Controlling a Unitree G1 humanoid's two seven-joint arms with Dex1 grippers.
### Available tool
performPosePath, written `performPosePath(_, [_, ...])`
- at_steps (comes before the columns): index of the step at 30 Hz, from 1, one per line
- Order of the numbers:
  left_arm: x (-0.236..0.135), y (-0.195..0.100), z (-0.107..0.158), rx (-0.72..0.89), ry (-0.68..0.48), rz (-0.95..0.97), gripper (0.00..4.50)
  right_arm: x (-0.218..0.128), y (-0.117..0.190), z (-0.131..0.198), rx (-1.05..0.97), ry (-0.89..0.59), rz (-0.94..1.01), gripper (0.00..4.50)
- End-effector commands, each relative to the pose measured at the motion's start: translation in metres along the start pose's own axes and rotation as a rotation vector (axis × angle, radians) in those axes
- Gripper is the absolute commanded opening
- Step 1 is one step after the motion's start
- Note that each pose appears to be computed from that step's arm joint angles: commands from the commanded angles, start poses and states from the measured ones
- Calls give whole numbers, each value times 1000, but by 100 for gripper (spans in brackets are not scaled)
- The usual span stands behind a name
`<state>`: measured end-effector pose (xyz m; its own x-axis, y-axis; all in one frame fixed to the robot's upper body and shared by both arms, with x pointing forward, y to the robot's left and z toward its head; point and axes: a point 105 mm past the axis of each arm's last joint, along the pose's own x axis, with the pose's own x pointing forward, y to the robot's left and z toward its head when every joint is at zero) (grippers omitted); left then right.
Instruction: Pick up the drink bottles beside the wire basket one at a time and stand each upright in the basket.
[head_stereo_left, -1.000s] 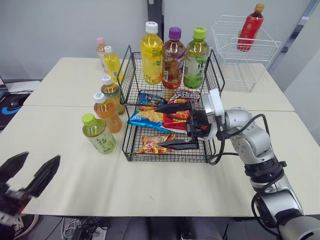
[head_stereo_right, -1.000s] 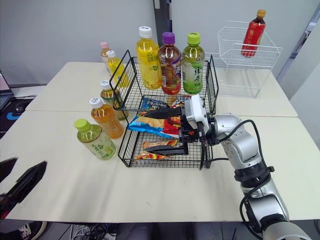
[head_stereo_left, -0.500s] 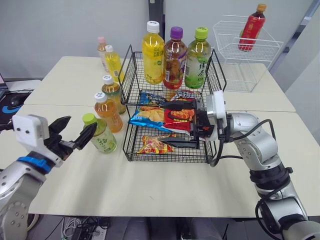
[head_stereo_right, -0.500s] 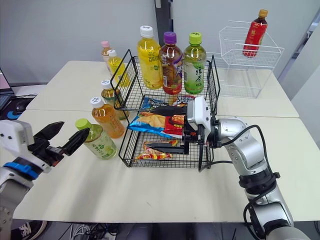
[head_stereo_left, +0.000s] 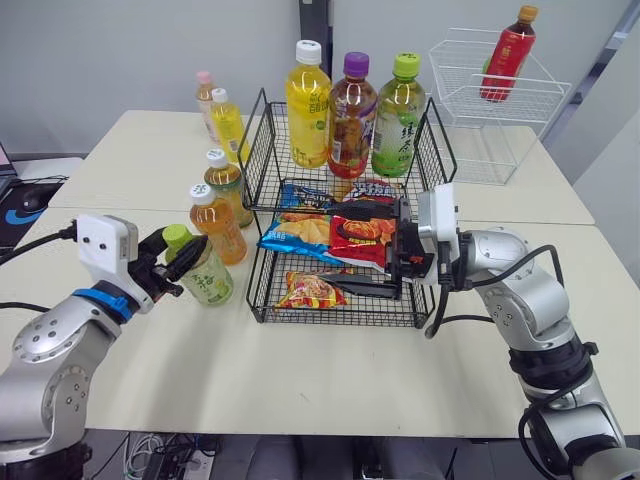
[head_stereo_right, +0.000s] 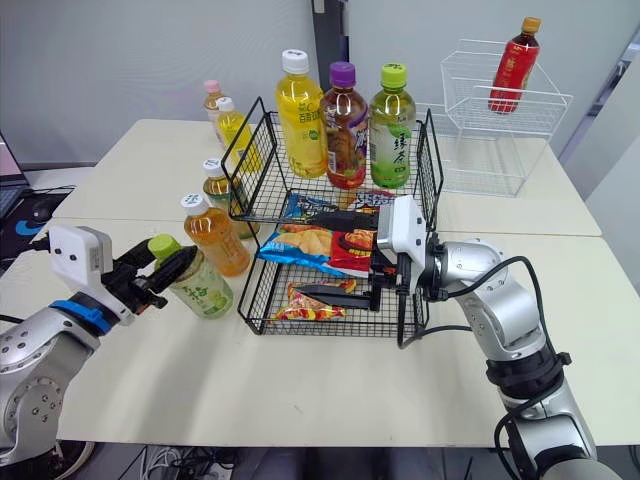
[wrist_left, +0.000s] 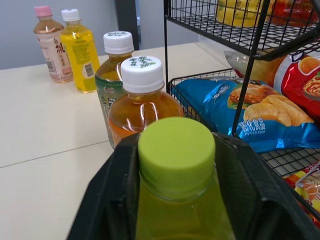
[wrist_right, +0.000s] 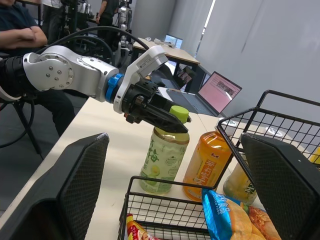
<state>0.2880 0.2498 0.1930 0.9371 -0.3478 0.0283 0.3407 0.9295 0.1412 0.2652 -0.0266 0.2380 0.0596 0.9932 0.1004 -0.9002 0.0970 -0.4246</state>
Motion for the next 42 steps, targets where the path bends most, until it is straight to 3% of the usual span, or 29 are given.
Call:
performPosePath(1, [1,1,5,33,-11,0,136,-4,-1,10,-43,-21,-13,450])
performPosePath(6, [-2,2,32,16,-83,-45,136,-6,-2,9,-45,-27,-37,450])
performPosePath(17, [-29,13,166,77,-237,-275,136,-8,-7,20,-70,-107,-144,450])
performPosePath(22, [-31,-2,228,113,-325,-431,136,-14,-17,32,-172,-155,-272,450])
performPosePath(26, [-13,-25,262,108,-418,-576,136,-24,-26,37,-229,-158,-408,450])
performPosePath(34, [26,-72,288,88,-485,-845,136,-36,-28,44,-309,-143,-568,450])
performPosePath(42, [101,-126,260,36,-451,-979,136,-63,-20,35,-365,-48,-781,450])
